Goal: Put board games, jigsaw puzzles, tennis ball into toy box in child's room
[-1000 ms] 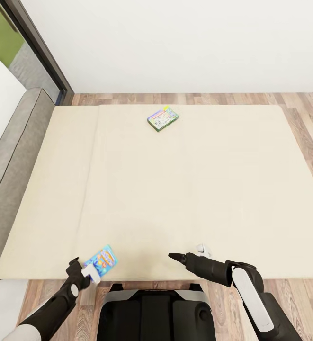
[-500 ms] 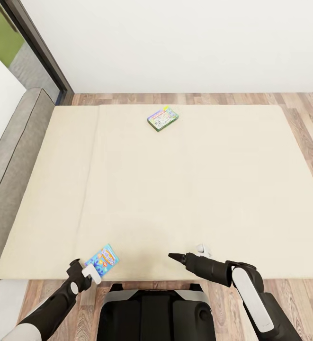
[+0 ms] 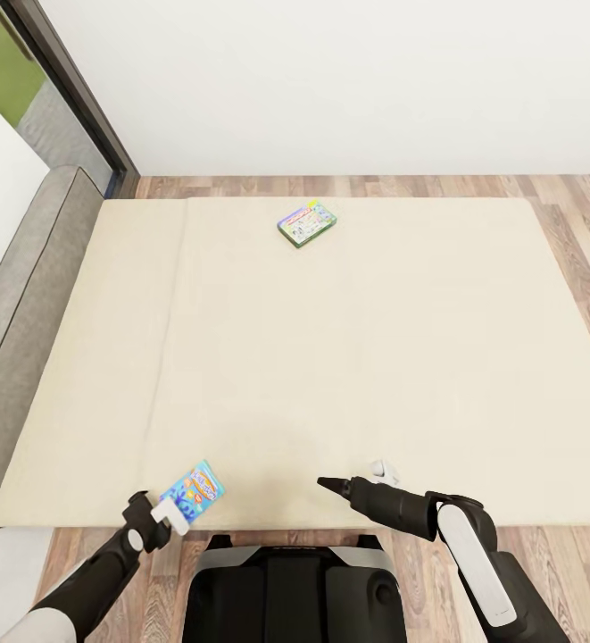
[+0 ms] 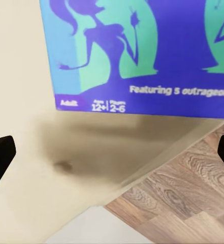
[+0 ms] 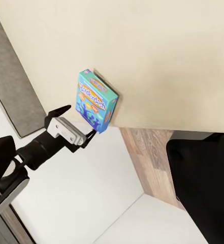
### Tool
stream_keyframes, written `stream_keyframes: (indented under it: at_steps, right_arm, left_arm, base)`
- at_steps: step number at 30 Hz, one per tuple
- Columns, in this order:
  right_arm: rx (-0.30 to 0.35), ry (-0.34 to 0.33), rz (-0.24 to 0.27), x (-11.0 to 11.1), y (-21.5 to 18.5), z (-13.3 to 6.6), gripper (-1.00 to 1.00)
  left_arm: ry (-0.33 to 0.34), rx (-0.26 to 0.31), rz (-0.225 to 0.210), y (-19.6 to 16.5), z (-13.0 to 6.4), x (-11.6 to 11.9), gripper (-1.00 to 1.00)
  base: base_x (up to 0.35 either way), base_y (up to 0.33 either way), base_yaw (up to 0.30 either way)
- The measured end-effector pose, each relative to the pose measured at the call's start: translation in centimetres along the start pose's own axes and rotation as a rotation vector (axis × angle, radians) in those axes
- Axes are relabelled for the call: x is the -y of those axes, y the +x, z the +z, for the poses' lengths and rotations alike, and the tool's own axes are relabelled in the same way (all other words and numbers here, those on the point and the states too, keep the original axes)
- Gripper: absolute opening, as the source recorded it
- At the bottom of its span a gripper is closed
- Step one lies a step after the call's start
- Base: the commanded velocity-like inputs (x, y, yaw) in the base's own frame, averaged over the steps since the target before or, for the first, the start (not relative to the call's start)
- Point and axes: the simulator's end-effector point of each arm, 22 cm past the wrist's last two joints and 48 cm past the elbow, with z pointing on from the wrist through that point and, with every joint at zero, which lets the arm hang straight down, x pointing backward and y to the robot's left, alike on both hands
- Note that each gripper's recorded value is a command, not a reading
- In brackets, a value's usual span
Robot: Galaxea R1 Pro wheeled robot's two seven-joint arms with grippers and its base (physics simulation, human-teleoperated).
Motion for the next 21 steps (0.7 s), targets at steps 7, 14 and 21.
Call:
stream_keyframes:
  at_steps: [7,14,21]
  right_arm:
    - [0.0,-0.001,0.0,0.0,0.0,0.0,1.0]
    - [0.0,-0.001,0.0,0.0,0.0,0.0,1.0]
    - [0.0,-0.001,0.0,0.0,0.0,0.0,1.0]
  left_arm:
    - [0.01,-0.006,-0.025,0.3,0.0,-0.1,1.0]
    - [-0.004,0.017,-0.033,-0.8,-0.1,-1.0,1.0]
    - [-0.035,0.031,-0.071,-1.4,-0.3,-2.7,1.0]
  base:
    - [0.0,0.0,0.0]
    - [0.0,0.0,0.0]
    - [0.0,0.0,0.0]
